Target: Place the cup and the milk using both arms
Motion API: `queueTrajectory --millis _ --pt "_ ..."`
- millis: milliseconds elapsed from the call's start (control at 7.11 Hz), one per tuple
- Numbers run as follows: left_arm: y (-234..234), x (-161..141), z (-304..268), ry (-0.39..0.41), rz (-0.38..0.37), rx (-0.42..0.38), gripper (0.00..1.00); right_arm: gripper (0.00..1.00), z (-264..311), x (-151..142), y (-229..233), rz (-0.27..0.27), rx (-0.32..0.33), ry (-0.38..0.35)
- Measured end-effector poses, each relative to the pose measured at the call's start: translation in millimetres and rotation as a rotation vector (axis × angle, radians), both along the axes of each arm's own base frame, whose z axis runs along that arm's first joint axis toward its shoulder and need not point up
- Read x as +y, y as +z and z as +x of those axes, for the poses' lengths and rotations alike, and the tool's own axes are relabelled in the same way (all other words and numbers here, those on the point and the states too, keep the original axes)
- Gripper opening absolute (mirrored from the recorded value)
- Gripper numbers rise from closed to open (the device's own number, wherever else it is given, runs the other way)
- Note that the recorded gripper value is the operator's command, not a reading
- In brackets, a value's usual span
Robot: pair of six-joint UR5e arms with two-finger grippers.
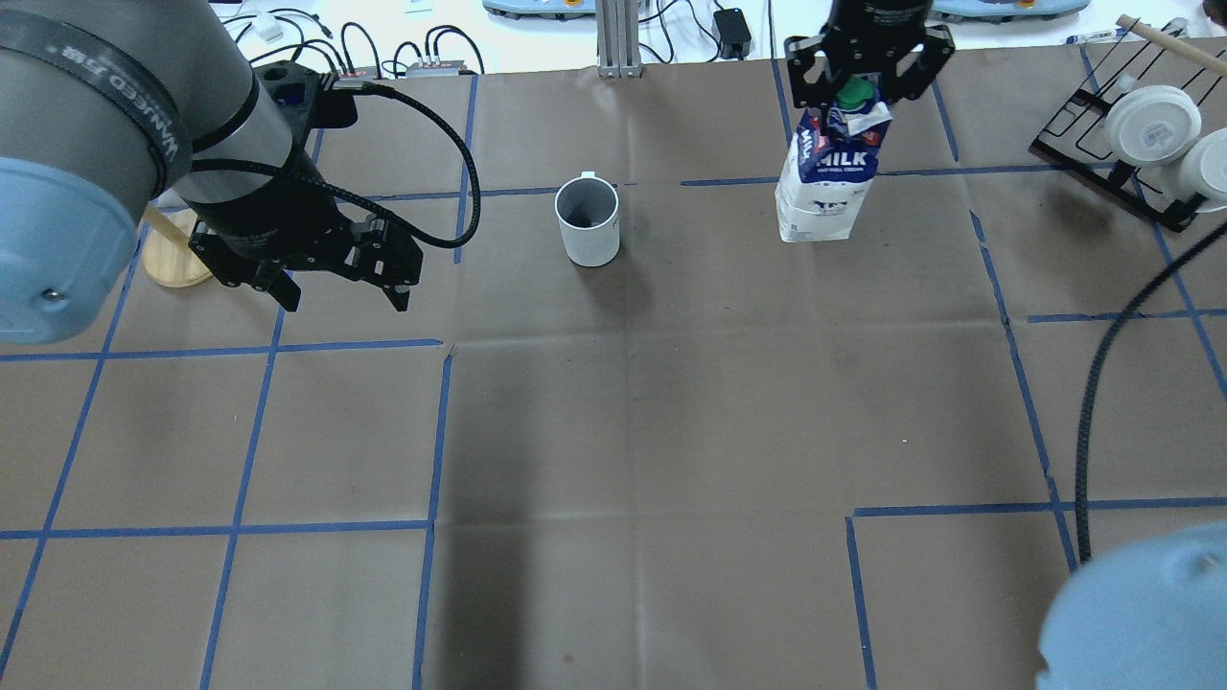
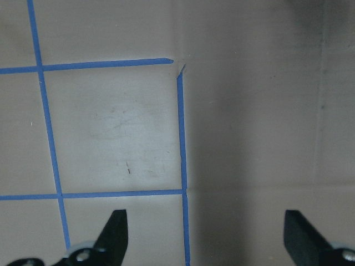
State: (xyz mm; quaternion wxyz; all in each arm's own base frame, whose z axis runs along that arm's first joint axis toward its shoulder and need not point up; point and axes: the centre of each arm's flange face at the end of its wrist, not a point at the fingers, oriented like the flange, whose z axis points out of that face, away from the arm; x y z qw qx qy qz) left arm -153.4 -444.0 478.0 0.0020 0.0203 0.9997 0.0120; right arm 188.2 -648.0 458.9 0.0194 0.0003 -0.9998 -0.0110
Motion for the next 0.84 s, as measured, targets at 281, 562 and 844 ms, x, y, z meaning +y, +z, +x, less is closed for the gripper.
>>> queueTrajectory --millis 281,562,844 --pt "0.4 0.3 0.0 -0.001 -0.001 0.0 1.0 0.46 58.8 -43.7 -24.9 -0.011 -0.011 0.017" --pt "0.5 0.5 0.0 0.0 -0.001 0.0 0.99 0.46 106.7 -62.1 -54.6 -0.006 -0.014 0.004" --pt "0.2 0.5 0.2 0.0 -0.001 0.0 1.0 0.46 132.0 -69.5 -84.3 0.018 -0.008 -0.006"
